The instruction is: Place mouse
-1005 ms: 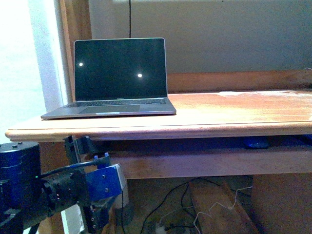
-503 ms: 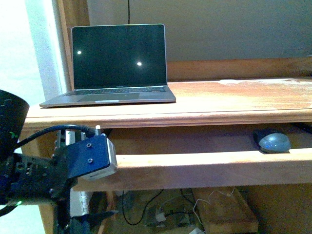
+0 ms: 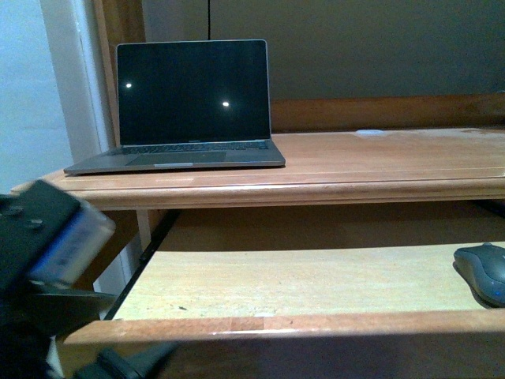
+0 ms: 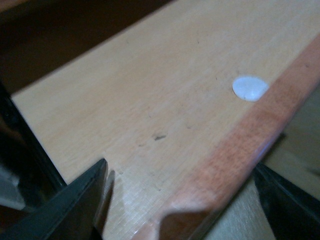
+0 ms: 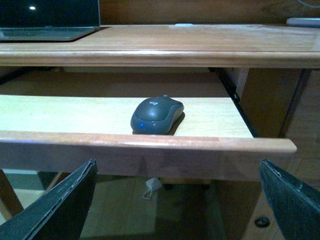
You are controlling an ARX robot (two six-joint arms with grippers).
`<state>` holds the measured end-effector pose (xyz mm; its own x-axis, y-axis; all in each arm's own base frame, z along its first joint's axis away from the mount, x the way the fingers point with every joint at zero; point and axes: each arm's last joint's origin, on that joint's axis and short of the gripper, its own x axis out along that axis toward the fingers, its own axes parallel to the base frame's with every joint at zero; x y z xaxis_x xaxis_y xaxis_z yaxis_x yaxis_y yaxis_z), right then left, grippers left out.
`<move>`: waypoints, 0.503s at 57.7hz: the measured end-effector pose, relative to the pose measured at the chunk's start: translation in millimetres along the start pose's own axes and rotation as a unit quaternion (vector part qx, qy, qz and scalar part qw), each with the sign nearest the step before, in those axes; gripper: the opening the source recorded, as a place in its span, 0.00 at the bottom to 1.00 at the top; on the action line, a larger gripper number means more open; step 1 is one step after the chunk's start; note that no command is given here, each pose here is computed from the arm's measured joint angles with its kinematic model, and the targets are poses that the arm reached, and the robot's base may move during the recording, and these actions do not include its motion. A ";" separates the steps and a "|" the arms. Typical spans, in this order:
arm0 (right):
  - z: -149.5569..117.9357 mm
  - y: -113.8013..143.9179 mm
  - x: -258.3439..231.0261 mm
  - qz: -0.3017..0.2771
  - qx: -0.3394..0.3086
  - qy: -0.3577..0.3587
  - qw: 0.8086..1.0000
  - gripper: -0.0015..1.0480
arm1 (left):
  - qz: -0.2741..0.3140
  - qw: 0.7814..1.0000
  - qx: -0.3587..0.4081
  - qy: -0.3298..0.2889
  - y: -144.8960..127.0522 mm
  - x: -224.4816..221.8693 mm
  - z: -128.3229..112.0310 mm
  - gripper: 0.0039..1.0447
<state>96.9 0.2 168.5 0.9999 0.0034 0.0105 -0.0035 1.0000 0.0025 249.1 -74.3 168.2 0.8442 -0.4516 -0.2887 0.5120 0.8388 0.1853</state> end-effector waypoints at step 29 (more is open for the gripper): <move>73.0 12.8 86.9 -0.069 0.055 0.041 0.995 0.93 | 0.251 0.953 -0.125 -0.112 12.5 -85.9 -19.5 0.02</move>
<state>183.0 13.1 242.4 0.9884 -0.1293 -0.0791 0.1374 0.9847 0.1074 179.9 -19.1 177.0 0.9999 -0.0034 -0.0100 0.0035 0.9999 0.0106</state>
